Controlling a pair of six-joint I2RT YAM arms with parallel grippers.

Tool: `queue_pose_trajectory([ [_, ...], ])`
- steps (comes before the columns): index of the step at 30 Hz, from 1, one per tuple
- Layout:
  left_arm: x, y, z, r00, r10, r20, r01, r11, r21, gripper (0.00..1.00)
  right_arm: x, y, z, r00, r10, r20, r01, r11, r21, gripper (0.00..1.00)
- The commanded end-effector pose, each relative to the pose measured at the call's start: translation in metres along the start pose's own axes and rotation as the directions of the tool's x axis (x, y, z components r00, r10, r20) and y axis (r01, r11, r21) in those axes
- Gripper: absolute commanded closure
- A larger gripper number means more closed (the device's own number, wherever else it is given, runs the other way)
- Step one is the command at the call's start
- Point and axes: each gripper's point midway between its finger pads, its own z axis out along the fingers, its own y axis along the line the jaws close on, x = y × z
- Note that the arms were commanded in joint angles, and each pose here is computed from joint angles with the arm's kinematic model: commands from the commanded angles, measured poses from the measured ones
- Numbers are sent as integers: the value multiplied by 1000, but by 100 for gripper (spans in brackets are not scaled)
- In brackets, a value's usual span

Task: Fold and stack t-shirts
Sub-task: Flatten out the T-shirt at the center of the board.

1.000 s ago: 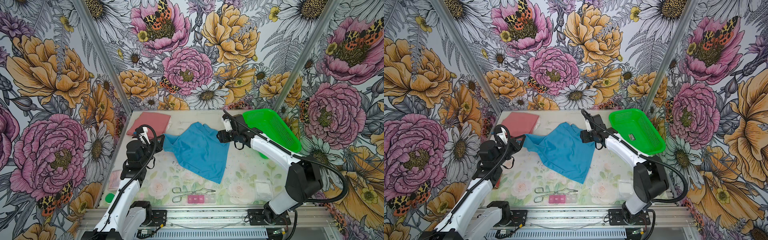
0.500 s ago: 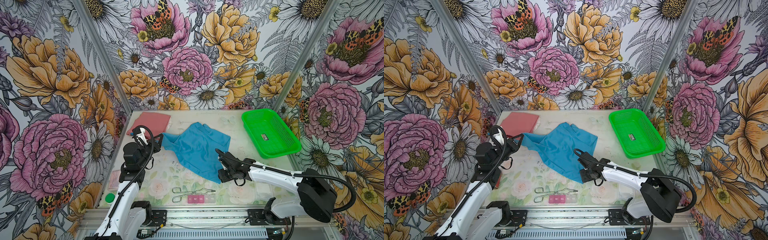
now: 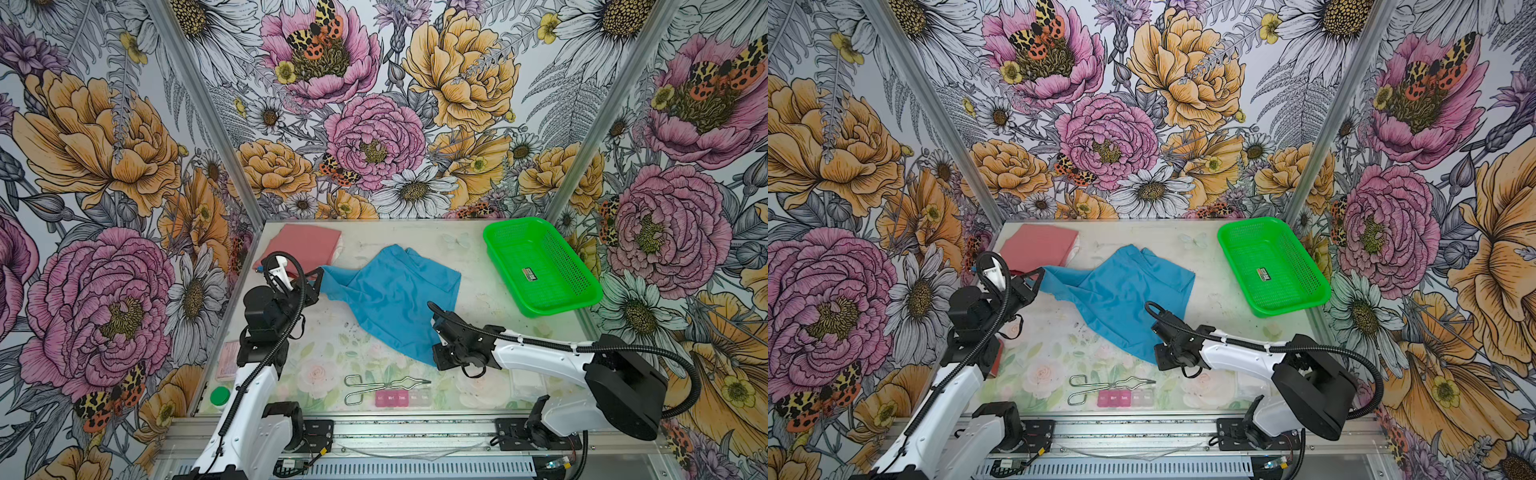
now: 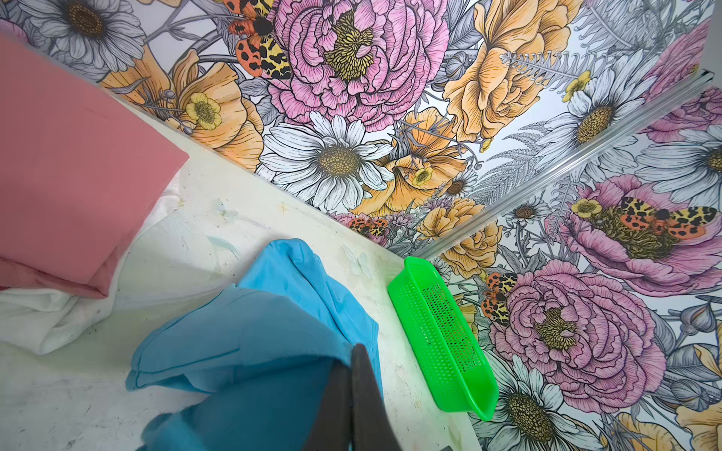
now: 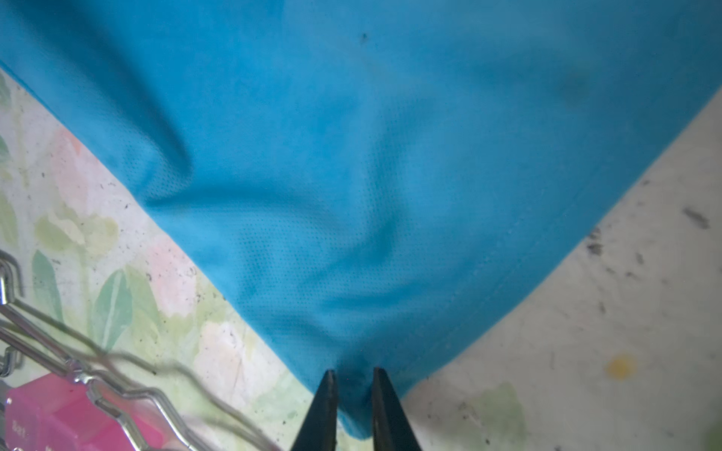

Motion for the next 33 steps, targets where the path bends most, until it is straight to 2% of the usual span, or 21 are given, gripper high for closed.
queue_pose_trajectory([
  [1, -6, -9, -4, 1000, 10, 24, -11, 999, 43, 100, 3, 3, 4, 1000, 29, 2, -29, 999, -20, 78],
  [4, -6, -10, -4, 1000, 10, 24, -11, 999, 48, 100, 6, 0, 5, 1000, 28, 5, -28, 1000, -5, 72],
  [15, -8, -10, -6, 999, 9, 32, -10, 999, 50, 100, 27, 4, 24, 998, -41, -51, 45, 996, 72, 71],
  [21, -8, -8, -7, 999, 5, 35, -6, 999, 46, 100, 43, -5, 27, 995, -65, -81, 75, 989, 128, 87],
  [24, -9, -9, -7, 999, 5, 38, -7, 999, 46, 100, 47, -12, 23, 993, -77, -89, 91, 982, 168, 100],
  [28, -10, -9, -6, 999, 3, 37, -4, 999, 47, 100, 31, -15, 3, 996, -85, -24, 88, 979, 182, 100],
  [33, -10, -10, -7, 999, 2, 36, -4, 999, 51, 100, 2, -10, -36, 994, -70, 86, 60, 991, 120, 100],
])
